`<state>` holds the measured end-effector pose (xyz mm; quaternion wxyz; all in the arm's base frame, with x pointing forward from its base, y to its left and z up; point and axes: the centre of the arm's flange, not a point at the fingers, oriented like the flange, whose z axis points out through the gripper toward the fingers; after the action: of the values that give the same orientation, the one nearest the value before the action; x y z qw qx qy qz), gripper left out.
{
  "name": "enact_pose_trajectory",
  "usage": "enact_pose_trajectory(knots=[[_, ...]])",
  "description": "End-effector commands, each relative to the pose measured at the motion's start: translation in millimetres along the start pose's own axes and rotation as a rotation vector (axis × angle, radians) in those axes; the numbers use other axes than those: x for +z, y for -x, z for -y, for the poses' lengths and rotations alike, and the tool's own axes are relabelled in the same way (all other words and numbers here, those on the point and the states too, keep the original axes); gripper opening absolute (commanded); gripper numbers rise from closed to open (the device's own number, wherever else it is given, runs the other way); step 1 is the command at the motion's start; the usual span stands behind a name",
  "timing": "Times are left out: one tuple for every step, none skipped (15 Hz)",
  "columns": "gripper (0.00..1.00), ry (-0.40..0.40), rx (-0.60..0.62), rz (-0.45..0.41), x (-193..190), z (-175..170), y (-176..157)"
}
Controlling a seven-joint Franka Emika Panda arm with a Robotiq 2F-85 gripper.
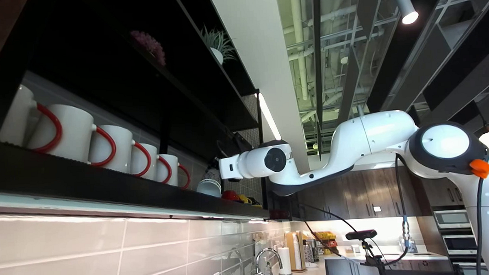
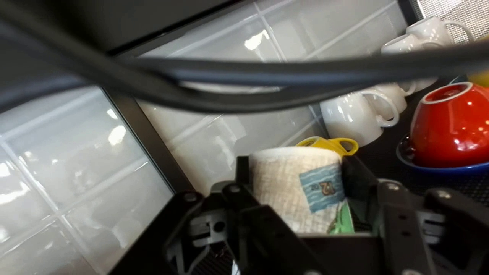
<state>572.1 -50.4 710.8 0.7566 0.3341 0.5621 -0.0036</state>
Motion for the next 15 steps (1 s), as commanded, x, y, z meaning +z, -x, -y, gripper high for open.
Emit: enact_pose_trajectory(knots=[[0.36, 0.038, -0.012, 0.046, 1, -6, -7], [0.36, 0.047, -0.017, 0.051, 0, -7, -9], [0.36, 0.054, -0.024, 0.055, -1, -7, -11], [0.36, 0.062, -0.033, 0.055, -1, -8, -13], [0.36, 0.07, -0.043, 0.056, -2, -8, -15], [0.36, 0.076, -0.054, 0.057, -3, -8, -17], [0.36, 0.081, -0.062, 0.057, -3, -9, -19], [0.38, 0.084, -0.069, 0.058, -3, -9, -20], [0.81, 0.087, -0.074, 0.062, -4, -9, -21], [0.88, 0.087, -0.075, 0.062, -4, -10, -21], [0.93, 0.088, -0.075, 0.064, -4, -11, -21], [0.99, 0.089, -0.073, 0.062, -4, -11, -21], [1.0, 0.089, -0.072, 0.061, -5, -11, -22], [1.0, 0.089, -0.07, 0.06, -5, -12, -22], [1.0, 0.089, -0.066, 0.06, -5, -12, -22]])
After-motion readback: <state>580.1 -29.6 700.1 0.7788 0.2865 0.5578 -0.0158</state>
